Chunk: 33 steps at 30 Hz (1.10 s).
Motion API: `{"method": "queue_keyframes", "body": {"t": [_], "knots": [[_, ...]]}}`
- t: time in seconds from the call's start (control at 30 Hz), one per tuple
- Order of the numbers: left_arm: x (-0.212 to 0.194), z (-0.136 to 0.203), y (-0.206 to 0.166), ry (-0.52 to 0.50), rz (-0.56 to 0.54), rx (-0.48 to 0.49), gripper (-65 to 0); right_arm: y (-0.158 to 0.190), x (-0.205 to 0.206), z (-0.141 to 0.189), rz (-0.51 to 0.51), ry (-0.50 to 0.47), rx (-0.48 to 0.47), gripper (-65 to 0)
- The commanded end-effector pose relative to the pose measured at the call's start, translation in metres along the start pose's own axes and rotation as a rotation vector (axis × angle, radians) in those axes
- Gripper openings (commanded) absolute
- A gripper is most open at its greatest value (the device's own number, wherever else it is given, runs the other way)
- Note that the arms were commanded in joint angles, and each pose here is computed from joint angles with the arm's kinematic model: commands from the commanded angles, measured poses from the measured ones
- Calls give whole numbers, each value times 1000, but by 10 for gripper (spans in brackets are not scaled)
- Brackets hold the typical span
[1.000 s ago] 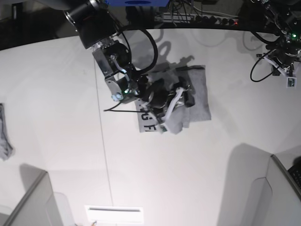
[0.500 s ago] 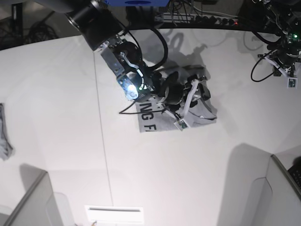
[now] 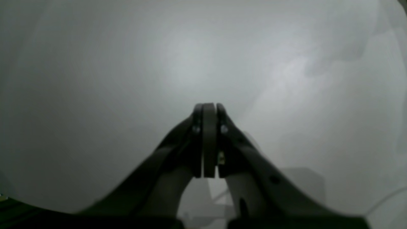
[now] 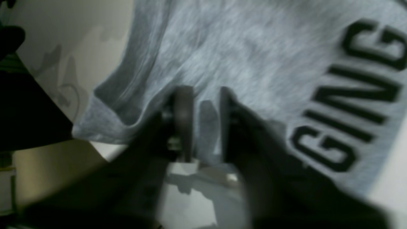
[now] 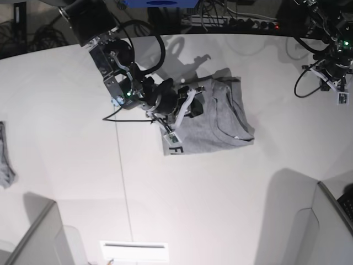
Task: Fold the T-shirt properly
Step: 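Flatten the bundle with the right gripper and withdraw it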
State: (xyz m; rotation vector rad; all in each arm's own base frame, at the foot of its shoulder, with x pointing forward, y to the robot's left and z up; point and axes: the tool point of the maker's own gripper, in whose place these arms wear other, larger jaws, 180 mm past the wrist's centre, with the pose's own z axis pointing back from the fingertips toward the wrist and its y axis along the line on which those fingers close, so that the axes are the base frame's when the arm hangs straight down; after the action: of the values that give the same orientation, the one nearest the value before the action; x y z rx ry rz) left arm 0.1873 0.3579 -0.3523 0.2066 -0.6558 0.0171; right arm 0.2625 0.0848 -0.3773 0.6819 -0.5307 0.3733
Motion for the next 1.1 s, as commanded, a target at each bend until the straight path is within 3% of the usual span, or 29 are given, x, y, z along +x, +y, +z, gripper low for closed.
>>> {"method": "queue_keyframes", "body": {"t": [0.0, 0.23, 0.37, 0.47, 0.63, 0.8, 1.03, 1.07], "knots": [[18, 5, 5, -57, -15, 11, -650, 19, 3, -7, 29, -2, 48, -650], [23, 5, 4, -70, -18, 11, -650, 94, -47, -36, 232, 174, 193, -650], [22, 0, 7, -65, -1, 9, -650, 91, -38, -31, 259, 158, 186, -650], [23, 1, 7, -67, -3, 10, -650, 88, -14, -12, 252, 69, 184, -650], [22, -3, -9, -65, -17, -34, -650, 46, 14, 20, 161, -60, 93, -650], [28, -9, -63, -132, 70, -221, -650, -23, 25, 61, 16, -182, -62, -650], [44, -6, -109, -215, 151, -395, -650, -51, 5, 99, 20, -290, -108, -650], [46, -5, -110, -225, 163, -406, -619, -58, 1, 103, 3, -292, -125, -650]]}}
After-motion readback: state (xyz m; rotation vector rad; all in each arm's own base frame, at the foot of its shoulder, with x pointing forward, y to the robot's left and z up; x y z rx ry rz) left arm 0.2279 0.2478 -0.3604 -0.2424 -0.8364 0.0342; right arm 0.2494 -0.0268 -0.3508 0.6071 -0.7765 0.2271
